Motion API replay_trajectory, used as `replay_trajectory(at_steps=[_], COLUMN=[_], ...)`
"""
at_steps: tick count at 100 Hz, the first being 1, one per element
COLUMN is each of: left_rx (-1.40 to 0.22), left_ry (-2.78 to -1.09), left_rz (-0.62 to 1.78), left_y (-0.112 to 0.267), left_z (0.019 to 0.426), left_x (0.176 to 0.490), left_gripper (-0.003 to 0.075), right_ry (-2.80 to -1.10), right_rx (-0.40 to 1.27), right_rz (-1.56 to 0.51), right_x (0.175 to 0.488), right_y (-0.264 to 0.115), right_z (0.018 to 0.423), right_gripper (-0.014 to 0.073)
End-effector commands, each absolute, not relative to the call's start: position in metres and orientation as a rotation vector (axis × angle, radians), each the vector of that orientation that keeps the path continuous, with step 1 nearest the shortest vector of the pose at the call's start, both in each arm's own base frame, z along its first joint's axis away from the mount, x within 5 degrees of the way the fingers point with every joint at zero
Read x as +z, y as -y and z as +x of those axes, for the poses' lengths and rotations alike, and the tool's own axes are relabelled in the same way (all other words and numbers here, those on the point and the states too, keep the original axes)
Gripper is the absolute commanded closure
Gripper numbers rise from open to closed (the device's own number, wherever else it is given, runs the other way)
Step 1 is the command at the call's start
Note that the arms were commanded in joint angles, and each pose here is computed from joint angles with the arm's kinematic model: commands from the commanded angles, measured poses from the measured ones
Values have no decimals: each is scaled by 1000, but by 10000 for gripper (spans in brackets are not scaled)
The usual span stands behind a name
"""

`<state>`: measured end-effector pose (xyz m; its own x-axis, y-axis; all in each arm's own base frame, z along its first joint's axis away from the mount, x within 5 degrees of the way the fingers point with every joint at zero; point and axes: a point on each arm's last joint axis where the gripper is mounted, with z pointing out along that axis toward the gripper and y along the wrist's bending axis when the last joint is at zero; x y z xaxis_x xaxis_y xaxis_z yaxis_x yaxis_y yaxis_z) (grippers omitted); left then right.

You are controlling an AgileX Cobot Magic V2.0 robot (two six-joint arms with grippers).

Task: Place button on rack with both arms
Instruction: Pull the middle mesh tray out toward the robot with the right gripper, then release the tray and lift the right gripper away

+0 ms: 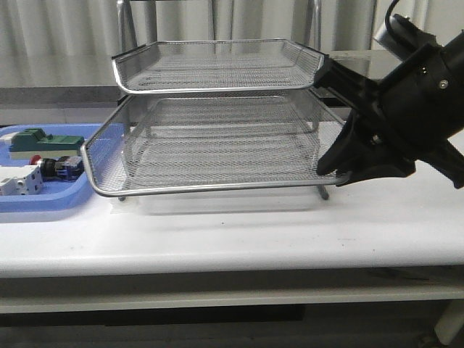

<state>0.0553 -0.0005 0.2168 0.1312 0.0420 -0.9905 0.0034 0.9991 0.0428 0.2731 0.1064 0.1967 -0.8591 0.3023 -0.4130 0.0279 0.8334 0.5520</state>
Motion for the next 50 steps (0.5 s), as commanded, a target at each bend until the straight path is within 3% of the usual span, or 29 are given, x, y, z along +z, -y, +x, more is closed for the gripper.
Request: replay_trajectory(at_steps=[1,27,50], left_rx=[12,12,12], left_ry=[-1374,-1374,-1374], left_rz=[26,26,26], left_y=[1,1,1], left_z=[54,54,54], left_x=[210,210,210], left_gripper=[716,716,716], right_ry=[-2470,-2438,-2360], right_rx=[671,679,666], right_rz=[152,115,-22], right_x=[206,216,246], right_y=[-100,-100,-97], right_z=[273,270,254], right_gripper=[548,223,201])
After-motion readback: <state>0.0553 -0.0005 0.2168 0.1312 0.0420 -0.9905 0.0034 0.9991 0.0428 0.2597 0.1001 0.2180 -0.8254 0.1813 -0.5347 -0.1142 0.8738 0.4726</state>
